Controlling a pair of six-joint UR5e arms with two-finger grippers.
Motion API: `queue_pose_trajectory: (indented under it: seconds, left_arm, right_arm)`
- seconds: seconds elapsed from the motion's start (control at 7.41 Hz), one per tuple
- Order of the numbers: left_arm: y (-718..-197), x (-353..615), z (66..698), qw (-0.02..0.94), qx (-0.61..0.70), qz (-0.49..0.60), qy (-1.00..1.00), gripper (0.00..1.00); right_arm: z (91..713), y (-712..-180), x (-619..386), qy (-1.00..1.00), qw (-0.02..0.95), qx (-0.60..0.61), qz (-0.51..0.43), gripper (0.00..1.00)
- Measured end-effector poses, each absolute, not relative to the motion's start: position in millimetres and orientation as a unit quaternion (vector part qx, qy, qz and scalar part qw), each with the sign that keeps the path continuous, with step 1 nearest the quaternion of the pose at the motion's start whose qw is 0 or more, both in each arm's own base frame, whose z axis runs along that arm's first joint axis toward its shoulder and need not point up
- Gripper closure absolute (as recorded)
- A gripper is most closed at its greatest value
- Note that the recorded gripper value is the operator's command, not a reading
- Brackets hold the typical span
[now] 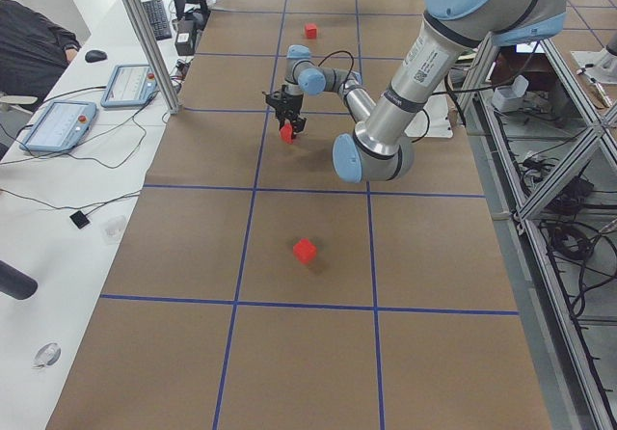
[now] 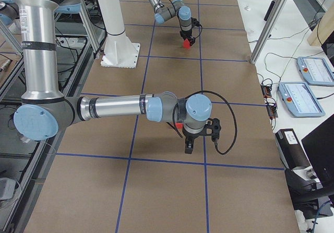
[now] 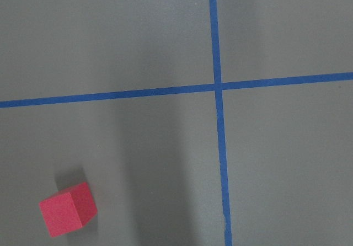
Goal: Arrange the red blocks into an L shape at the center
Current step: 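Lower the left gripper and grasp the middle red cube, then carry the red cube to the grid center and set it down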
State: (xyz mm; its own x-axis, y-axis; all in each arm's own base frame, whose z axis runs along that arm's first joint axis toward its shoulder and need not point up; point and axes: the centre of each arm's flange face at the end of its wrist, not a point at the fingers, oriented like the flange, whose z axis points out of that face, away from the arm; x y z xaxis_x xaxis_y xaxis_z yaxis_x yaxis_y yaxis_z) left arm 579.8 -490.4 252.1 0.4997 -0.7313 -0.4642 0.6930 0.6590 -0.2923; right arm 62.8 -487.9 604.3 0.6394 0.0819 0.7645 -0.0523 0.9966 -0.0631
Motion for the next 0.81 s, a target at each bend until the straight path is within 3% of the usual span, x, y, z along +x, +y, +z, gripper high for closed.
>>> queue_pose_trajectory:
  seconds: [0.4,0.81]
  left_arm:
    - [-488,564,224,0.874,-0.020,-0.386,0.294,1.00]
    - [-487,567,158,0.919,0.071,-0.211,0.325,1.00]
  right_arm:
    - [603,-489,63,-0.423,0.905,-0.017,0.037,0.01]
    - [602,-490,63,-0.423,0.905,-0.016,0.037,0.01]
